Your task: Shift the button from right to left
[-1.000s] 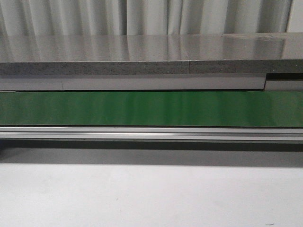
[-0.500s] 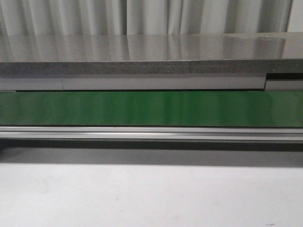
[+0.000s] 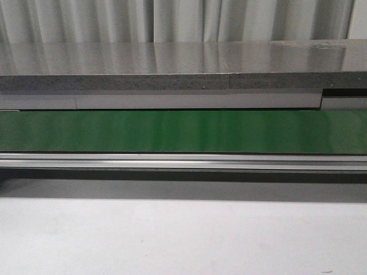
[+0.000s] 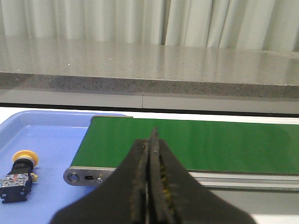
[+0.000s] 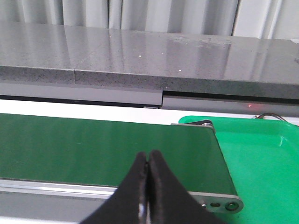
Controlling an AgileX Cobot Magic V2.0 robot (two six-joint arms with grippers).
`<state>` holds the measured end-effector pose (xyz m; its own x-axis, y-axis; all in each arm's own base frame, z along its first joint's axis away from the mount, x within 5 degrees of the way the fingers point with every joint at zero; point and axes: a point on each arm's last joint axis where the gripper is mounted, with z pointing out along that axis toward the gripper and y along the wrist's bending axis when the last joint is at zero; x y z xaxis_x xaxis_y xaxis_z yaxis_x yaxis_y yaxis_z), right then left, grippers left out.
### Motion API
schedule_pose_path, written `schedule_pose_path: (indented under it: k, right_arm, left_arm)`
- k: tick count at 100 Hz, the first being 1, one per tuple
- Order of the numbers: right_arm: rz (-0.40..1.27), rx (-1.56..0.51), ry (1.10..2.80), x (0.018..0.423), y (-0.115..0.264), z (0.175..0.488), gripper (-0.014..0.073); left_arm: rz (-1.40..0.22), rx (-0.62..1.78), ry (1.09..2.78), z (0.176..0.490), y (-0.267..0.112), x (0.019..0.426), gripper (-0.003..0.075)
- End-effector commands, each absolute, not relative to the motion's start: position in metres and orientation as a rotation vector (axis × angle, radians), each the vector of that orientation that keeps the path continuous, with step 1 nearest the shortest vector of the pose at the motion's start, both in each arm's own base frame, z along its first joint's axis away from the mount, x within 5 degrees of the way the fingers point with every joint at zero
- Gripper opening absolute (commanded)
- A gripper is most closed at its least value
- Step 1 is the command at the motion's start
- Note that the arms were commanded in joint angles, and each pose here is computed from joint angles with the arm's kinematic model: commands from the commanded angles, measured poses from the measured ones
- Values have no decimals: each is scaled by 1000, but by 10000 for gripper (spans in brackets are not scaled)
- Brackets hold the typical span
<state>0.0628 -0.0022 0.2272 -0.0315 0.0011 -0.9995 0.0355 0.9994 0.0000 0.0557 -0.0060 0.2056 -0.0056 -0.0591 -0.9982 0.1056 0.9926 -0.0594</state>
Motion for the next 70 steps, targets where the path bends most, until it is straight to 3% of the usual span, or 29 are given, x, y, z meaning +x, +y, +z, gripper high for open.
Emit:
schedule_pose_path:
  k: [1,16,70]
  right_arm:
    - [-37,23,1494,64,-2,238,-67]
    - [-31,28,1468,64,-2,214,-67]
    - [-40,21,1514,55,-2,206,-67]
  left_arm:
    - [-143,20,1515,198,-6,55,-20]
    - [-143,20,1515,198,-6,55,-20]
    - [-143,20,1515,198,-6,55,-20]
